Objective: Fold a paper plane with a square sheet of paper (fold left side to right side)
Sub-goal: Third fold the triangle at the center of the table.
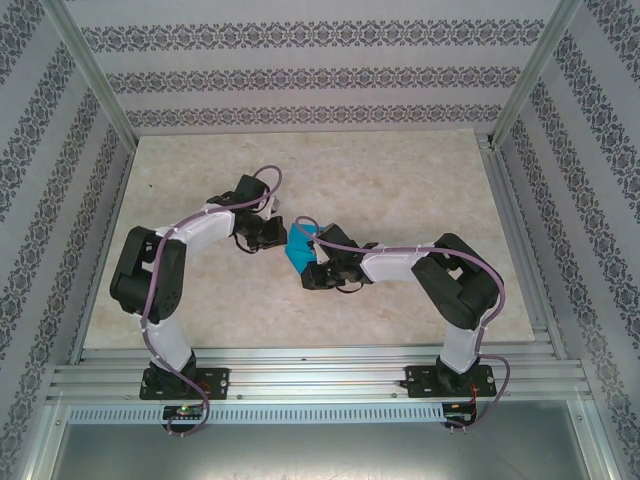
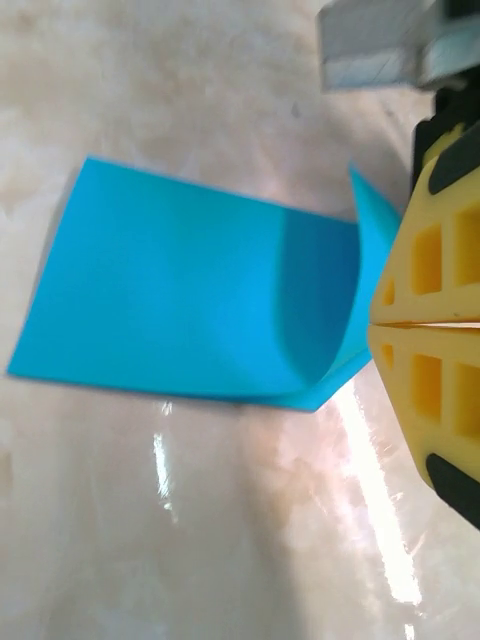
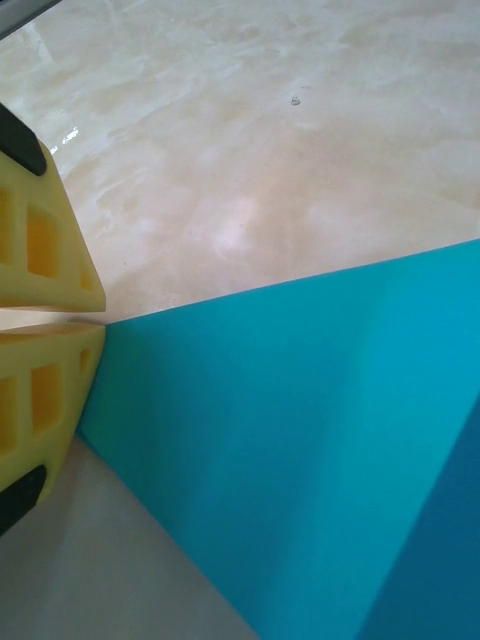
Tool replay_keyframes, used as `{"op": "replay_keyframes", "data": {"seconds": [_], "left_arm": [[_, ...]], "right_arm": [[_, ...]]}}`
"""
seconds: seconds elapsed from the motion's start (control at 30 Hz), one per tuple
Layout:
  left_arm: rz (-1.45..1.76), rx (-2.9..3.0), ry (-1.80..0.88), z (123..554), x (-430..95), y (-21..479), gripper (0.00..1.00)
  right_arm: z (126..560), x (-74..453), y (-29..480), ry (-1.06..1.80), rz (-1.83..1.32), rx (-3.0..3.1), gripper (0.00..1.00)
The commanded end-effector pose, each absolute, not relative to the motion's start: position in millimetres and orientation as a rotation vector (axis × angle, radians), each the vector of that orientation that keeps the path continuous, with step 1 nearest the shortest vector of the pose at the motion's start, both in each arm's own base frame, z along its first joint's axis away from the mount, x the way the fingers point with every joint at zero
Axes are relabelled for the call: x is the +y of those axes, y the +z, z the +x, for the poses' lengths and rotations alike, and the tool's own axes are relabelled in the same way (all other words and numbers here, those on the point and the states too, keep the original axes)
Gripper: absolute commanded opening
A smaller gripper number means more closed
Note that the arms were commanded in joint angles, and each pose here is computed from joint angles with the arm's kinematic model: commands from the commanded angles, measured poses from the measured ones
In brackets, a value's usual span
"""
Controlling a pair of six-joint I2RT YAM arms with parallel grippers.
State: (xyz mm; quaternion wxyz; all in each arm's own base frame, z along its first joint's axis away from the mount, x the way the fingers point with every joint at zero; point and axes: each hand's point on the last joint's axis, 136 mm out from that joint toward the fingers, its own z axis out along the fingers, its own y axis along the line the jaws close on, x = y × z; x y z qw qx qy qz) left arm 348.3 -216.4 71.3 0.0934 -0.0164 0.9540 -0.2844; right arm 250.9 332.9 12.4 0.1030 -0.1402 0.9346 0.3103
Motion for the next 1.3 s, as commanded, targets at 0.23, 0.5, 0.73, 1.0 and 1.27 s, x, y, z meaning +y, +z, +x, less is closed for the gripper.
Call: {"op": "replay_keyframes", "data": {"seconds": [0.23,0.5,0.73,1.0,1.27], "left_arm": [[-0.038,2.789,-1.106,316.7,-262.1,58.6,0.06],[-0.094,2.787,-1.135,317.1,-277.9,46.8,0.02],[-0.099,2.849,-1.096,310.7,-282.8,24.5,0.02],[-0.111,2.906,-0.915,306.3,-262.8,3.6,0.01],[-0.127,2.934,-0.744,307.3,-235.5,-10.2,0.01]], "right_arm": [[231.1,301.5,-24.3,0.771,-0.392,2.907,0.12],[231.0,302.5,-26.2,0.760,-0.400,2.915,0.10],[229.1,303.4,-28.4,0.753,-0.411,2.927,0.10],[227.5,298.9,-31.0,0.711,-0.414,2.950,0.10],[224.4,291.5,-35.3,0.652,-0.419,2.985,0.10]]}}
